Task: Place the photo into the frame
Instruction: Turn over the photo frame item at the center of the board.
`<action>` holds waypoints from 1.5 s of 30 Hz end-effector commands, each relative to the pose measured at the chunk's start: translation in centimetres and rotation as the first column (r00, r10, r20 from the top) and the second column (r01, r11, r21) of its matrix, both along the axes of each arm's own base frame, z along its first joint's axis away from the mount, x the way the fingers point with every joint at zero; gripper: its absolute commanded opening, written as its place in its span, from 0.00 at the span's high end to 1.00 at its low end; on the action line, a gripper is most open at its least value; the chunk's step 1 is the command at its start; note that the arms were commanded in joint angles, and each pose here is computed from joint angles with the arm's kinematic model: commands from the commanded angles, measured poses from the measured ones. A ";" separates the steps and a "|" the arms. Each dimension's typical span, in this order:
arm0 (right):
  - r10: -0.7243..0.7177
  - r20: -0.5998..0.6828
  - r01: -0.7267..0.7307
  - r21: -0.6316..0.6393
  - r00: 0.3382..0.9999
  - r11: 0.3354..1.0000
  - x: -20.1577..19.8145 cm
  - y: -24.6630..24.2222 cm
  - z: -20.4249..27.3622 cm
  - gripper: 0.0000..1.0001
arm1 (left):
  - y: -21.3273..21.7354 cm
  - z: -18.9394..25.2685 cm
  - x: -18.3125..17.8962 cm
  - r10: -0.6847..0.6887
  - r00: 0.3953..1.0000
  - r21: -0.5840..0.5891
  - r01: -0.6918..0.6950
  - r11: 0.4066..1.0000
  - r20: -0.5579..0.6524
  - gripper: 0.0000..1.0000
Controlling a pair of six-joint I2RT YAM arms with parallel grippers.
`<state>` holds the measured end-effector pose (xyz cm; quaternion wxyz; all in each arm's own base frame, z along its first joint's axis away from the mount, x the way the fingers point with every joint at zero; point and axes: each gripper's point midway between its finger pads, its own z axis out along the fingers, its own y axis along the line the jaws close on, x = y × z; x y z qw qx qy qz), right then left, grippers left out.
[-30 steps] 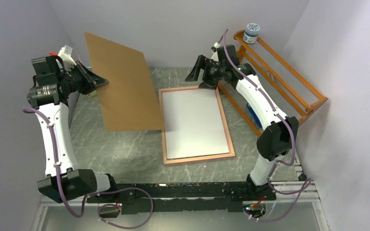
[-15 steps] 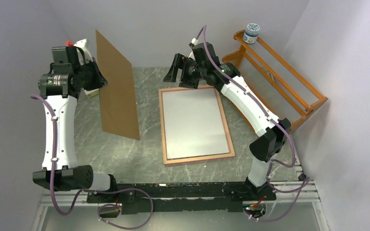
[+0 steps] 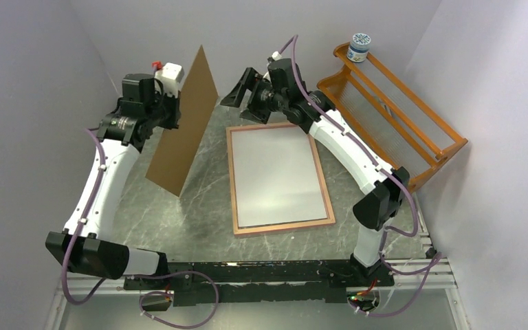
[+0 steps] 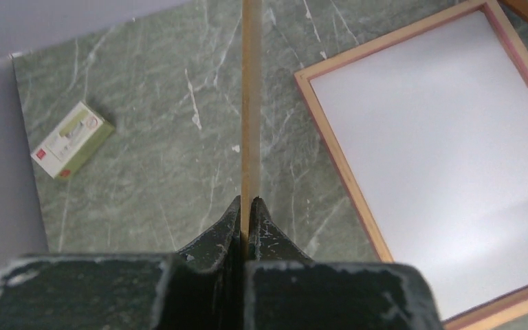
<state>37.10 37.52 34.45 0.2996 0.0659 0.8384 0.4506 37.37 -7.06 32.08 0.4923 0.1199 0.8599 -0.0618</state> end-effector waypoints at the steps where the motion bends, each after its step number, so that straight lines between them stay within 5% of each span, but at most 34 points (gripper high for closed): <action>1: -0.028 0.048 0.022 0.118 0.998 0.993 1.6 1.9 3.6 0.18 | -1.6 5.7 1.1 -0.055 0.961 0.088 0.032 0.996 0.272 0.97; 28: -0.144 -0.108 0.156 0.116 0.984 0.981 4.6 1.9 0.0 0.19 | -8.7 0.7 -1.1 -0.155 0.955 0.116 0.129 0.985 0.254 0.97; 40: -0.096 -0.173 0.105 0.043 0.980 0.994 5.1 2.0 -2.5 0.19 | -10.9 -1.5 -2.2 -0.225 0.961 0.054 0.219 0.974 0.158 0.84; 45: -0.088 -0.190 0.097 0.039 0.978 0.994 5.0 2.0 -3.1 0.31 | -11.6 -2.1 -2.5 -0.228 0.963 0.002 0.230 0.973 0.146 0.77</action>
